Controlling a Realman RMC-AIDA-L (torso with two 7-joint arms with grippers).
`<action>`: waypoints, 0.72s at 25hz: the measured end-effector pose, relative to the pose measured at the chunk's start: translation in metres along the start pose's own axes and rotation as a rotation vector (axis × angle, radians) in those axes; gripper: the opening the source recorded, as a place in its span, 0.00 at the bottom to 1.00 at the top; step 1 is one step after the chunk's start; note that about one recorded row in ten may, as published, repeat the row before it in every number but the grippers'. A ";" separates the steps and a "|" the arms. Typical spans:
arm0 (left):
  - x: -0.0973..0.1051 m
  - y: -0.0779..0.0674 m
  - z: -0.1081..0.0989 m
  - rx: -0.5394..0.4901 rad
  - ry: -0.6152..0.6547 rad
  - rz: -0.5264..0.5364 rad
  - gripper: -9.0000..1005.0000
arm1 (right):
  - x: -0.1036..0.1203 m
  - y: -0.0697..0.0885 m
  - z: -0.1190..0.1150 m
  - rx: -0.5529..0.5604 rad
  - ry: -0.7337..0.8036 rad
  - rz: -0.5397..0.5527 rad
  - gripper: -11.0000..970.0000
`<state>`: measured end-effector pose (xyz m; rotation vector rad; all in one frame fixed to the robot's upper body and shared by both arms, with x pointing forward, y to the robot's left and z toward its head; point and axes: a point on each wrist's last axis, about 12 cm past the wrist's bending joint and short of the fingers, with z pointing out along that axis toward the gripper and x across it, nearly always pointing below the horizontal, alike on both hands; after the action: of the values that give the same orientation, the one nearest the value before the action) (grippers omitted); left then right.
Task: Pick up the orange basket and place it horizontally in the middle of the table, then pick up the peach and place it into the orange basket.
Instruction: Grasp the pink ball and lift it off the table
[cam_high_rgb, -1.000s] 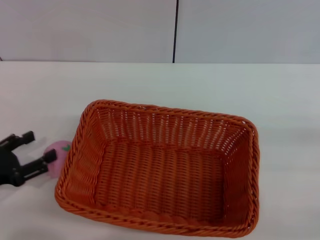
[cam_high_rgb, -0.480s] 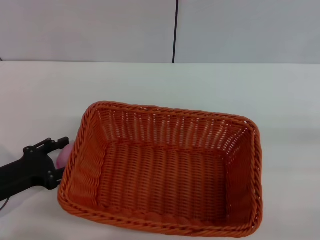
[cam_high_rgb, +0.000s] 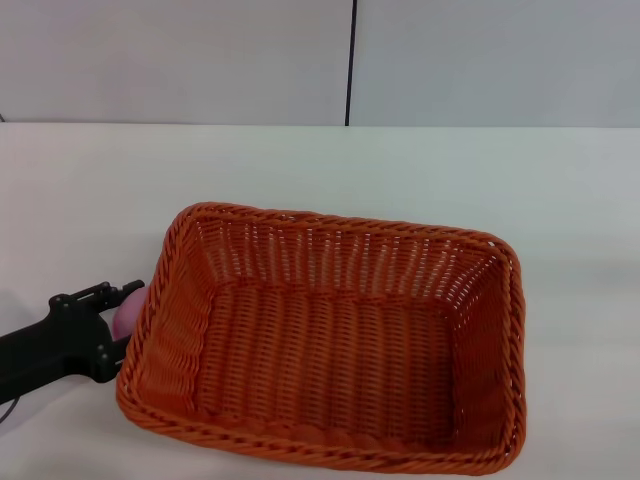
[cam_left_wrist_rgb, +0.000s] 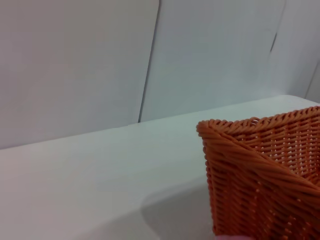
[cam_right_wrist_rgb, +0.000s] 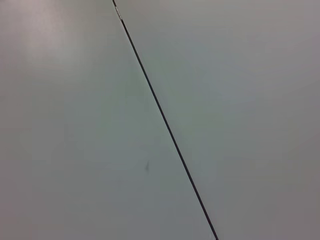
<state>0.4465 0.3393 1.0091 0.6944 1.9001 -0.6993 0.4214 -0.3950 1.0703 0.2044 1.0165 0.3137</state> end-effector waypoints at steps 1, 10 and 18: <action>0.000 0.000 0.000 0.001 0.000 0.001 0.71 | 0.000 0.000 0.000 0.000 0.000 0.001 0.47; 0.000 -0.001 -0.002 0.017 0.005 0.009 0.44 | 0.001 0.001 0.001 -0.001 -0.001 0.005 0.47; -0.002 0.003 -0.010 -0.021 -0.039 -0.018 0.41 | 0.001 0.000 0.000 0.003 0.003 0.005 0.47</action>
<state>0.4435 0.3479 1.0141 0.6467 1.8775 -0.6982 0.4221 -0.3942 1.0696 0.2095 1.0193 0.3174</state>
